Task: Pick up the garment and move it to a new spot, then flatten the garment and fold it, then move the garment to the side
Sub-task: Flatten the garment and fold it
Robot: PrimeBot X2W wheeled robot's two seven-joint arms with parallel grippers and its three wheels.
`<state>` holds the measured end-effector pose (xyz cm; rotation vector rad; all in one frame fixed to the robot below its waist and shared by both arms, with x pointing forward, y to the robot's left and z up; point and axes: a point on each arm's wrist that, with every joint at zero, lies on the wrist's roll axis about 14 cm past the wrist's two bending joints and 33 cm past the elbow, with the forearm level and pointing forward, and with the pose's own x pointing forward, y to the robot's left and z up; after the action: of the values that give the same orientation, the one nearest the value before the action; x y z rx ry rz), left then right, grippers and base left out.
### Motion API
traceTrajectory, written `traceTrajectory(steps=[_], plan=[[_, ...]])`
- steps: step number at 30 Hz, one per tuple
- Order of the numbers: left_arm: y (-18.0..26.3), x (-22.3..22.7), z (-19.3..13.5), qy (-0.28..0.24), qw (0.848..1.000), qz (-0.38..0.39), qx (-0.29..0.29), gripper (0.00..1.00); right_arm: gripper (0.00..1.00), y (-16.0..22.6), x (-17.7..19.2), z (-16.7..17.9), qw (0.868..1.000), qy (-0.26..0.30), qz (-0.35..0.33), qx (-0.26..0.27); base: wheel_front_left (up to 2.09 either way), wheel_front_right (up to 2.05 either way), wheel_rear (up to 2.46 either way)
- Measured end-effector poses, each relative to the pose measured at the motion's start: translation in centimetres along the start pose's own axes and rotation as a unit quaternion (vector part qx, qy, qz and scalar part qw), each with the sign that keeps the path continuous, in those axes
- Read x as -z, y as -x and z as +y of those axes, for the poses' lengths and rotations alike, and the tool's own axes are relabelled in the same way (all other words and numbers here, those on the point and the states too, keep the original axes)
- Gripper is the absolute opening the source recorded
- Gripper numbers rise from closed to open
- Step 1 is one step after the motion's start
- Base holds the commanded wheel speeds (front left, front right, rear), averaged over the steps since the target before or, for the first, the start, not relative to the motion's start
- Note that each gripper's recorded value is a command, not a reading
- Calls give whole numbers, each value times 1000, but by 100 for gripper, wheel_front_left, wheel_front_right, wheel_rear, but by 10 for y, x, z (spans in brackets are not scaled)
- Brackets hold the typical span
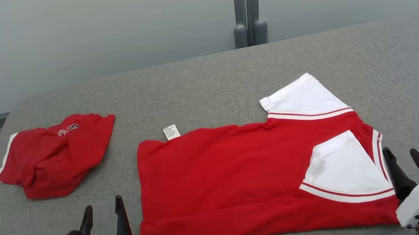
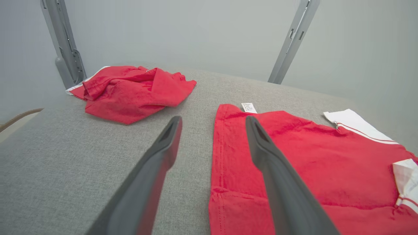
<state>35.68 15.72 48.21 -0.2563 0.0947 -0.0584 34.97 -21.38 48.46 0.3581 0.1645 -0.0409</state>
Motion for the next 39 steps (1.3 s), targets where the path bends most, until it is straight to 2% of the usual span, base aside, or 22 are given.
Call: traceTrajectory(steps=[7,11,19,23,31,39], plan=[[1,-26,3,14,999,-52,-5,100,100,-3,-12,28,997,15,-57,-40,0,0,0],[7,-37,11,17,997,-76,-8,100,100,-6,-9,39,996,20,-62,-55,0,0,0],[24,-17,23,-11,999,-53,1,100,100,-13,-1,56,994,43,-57,-78,0,0,0],[31,-11,35,-23,999,-43,-12,100,100,-17,3,62,993,61,-55,-87,0,0,0],[39,-17,51,-15,997,-59,-40,100,100,-22,12,75,988,98,-48,-107,0,0,0],[38,-12,46,-18,998,-54,-27,100,100,-19,20,71,989,97,-39,-103,0,0,0]])
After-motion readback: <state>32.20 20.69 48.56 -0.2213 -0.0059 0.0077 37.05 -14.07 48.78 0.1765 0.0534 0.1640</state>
